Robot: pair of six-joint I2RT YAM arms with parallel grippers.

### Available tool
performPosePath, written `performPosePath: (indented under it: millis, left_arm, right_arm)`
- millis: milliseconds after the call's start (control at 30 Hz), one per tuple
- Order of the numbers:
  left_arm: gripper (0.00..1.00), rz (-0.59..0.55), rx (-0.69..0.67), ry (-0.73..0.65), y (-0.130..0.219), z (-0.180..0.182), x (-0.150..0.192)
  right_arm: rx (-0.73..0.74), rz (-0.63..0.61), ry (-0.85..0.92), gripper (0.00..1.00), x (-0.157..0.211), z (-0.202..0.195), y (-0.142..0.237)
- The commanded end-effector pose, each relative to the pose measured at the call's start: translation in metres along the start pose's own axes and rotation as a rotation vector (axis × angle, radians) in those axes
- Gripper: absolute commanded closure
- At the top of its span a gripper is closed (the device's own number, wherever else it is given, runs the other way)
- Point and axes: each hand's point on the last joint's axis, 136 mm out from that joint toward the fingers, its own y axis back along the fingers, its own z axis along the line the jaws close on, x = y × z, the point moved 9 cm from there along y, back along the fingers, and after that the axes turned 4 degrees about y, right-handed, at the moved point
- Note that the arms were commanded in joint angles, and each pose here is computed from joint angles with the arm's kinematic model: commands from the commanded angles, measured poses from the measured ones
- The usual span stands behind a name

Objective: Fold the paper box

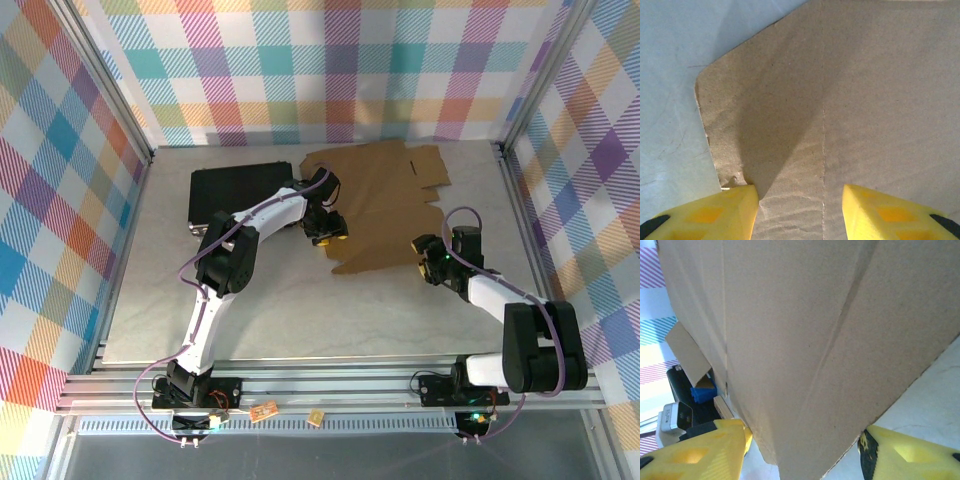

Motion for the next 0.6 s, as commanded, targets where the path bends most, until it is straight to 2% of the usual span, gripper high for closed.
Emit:
performPosePath:
  millis: [0,367,433,467,500,533,567]
  left_arm:
    - [0.51,0.093,-0.082,0.026,-0.013,0.020,0.013]
    - [0.52,0.099,-0.085,0.023,-0.014,0.022,0.015]
    - [0.52,0.100,-0.084,0.024,-0.014,0.022,0.015]
    - [0.52,0.098,-0.083,0.023,-0.013,0.021,0.015]
    - [0.52,0.091,-0.078,0.022,-0.010,0.020,0.014]
    - [0.51,0.080,-0.071,0.020,-0.005,0.017,0.013]
    - [0.50,0.064,-0.060,0.018,0.001,0.013,0.012]
  right_arm:
    - [-0.070,-0.010,0.041,0.41,-0.008,0.017,-0.005]
    - [-0.039,-0.004,-0.002,0.60,-0.013,0.012,-0.026]
    - [-0.010,-0.010,-0.012,0.72,-0.014,0.010,-0.027]
    - [-0.006,-0.015,-0.013,0.80,-0.015,0.012,-0.027]
    - [0.007,-0.021,-0.015,0.93,-0.016,0.015,-0.024]
    - [0.030,-0.035,-0.017,1.00,-0.016,0.018,-0.020]
    - [0.045,-0.056,-0.014,1.00,-0.016,0.022,-0.013]
